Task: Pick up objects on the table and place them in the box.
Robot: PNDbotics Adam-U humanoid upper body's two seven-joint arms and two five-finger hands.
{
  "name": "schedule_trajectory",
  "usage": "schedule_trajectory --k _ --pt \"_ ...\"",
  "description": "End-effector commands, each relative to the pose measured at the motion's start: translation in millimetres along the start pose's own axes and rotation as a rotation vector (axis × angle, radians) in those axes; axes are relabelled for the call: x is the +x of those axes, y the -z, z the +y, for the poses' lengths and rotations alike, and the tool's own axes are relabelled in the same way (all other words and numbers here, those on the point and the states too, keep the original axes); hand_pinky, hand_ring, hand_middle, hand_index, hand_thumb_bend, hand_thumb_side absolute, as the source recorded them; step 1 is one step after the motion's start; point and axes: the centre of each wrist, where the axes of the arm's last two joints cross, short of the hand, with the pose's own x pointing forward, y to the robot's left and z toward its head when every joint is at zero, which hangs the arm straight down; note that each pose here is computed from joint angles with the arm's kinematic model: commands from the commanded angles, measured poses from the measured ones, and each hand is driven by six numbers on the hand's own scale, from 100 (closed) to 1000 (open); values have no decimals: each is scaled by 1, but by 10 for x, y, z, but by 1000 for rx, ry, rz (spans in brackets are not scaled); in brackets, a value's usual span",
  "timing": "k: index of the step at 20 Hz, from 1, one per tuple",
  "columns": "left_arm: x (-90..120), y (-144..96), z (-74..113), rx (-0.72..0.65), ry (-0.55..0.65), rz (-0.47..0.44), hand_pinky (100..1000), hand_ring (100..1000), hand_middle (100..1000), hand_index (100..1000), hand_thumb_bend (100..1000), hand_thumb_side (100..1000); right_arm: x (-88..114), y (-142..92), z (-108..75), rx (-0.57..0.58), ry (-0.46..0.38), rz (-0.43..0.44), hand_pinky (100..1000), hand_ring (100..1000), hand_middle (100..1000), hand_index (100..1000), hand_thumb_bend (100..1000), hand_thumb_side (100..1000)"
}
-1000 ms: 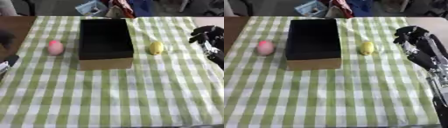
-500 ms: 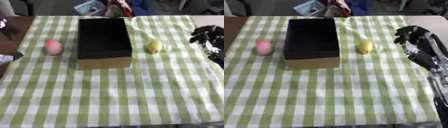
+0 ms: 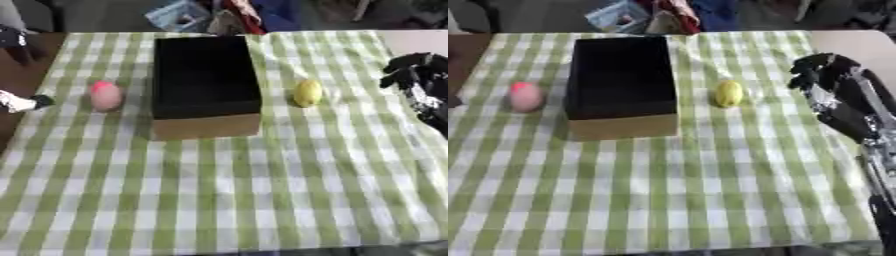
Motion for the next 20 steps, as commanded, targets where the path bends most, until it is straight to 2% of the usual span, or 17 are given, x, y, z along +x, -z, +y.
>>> schedule_trajectory --k 1,10,20 --pt "-47 88 56 14 37 29 621 550 584 765 532 271 79 65 -61 12 -19 -29 706 572 610 718 100 450" --pt "-42 410 -93 29 79 77 613 529 569 760 552 293 81 95 -21 30 -6 -35 706 572 609 718 100 457" --pt "-95 533 -283 11 117 134 598 520 557 753 577 320 80 110 2 37 3 -38 706 572 610 718 100 463"
